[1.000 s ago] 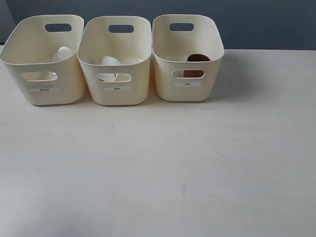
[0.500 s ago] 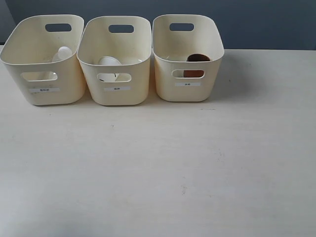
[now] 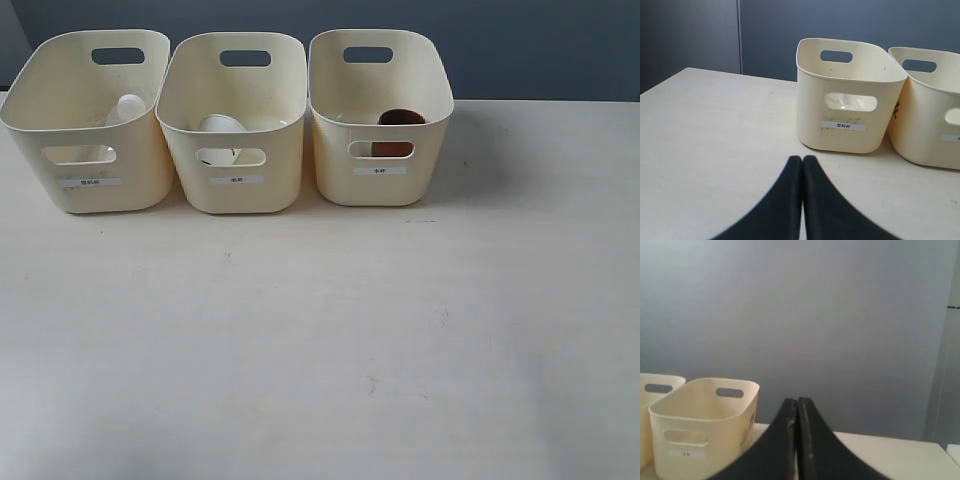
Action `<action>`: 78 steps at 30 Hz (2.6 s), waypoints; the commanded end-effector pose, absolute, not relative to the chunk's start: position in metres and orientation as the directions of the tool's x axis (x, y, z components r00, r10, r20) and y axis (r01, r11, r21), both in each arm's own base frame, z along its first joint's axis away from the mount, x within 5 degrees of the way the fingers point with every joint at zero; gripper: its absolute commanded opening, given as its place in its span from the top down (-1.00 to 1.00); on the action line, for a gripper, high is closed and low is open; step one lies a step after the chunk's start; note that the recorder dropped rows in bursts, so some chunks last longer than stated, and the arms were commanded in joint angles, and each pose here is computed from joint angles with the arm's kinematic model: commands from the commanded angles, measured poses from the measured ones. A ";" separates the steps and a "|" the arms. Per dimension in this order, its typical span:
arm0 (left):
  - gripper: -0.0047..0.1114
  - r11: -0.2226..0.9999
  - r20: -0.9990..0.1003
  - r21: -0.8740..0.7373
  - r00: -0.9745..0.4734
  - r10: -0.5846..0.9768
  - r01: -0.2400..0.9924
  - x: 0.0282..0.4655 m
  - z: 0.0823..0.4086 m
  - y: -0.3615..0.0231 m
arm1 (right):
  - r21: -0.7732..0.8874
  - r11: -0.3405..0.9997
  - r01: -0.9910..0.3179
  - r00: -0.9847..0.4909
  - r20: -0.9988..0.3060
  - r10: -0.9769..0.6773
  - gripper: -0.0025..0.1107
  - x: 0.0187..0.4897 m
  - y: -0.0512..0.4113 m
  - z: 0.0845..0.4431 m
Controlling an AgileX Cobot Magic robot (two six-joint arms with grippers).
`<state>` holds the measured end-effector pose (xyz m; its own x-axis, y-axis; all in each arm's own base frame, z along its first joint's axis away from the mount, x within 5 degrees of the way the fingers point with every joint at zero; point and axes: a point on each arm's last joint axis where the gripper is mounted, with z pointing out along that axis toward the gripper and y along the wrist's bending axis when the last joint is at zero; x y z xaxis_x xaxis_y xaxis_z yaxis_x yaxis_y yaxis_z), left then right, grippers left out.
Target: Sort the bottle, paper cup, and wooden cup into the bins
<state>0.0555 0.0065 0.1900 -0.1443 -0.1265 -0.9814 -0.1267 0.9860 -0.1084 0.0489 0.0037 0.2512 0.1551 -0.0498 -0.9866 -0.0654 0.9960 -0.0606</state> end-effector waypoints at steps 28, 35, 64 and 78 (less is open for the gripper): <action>0.92 0.987 -0.984 -0.107 -0.131 -0.123 -0.122 0.055 0.192 0.006 | -0.130 0.991 0.019 -0.015 -0.991 -0.130 0.97 0.056 -0.001 0.204; 0.92 0.987 -0.984 -0.107 -0.131 -0.123 -0.122 0.055 0.192 0.006 | -0.121 0.993 0.018 -0.014 -0.993 -0.120 0.97 0.056 -0.001 0.204; 0.92 0.987 -0.984 -0.107 -0.131 -0.123 -0.122 0.055 0.192 0.006 | -0.119 0.993 0.018 -0.017 -0.993 -0.118 0.97 0.056 -0.001 0.204; 0.92 0.987 -0.984 -0.107 -0.131 -0.123 -0.122 0.055 0.192 0.006 | -0.119 0.993 0.018 -0.012 -0.993 -0.119 0.97 0.056 -0.001 0.204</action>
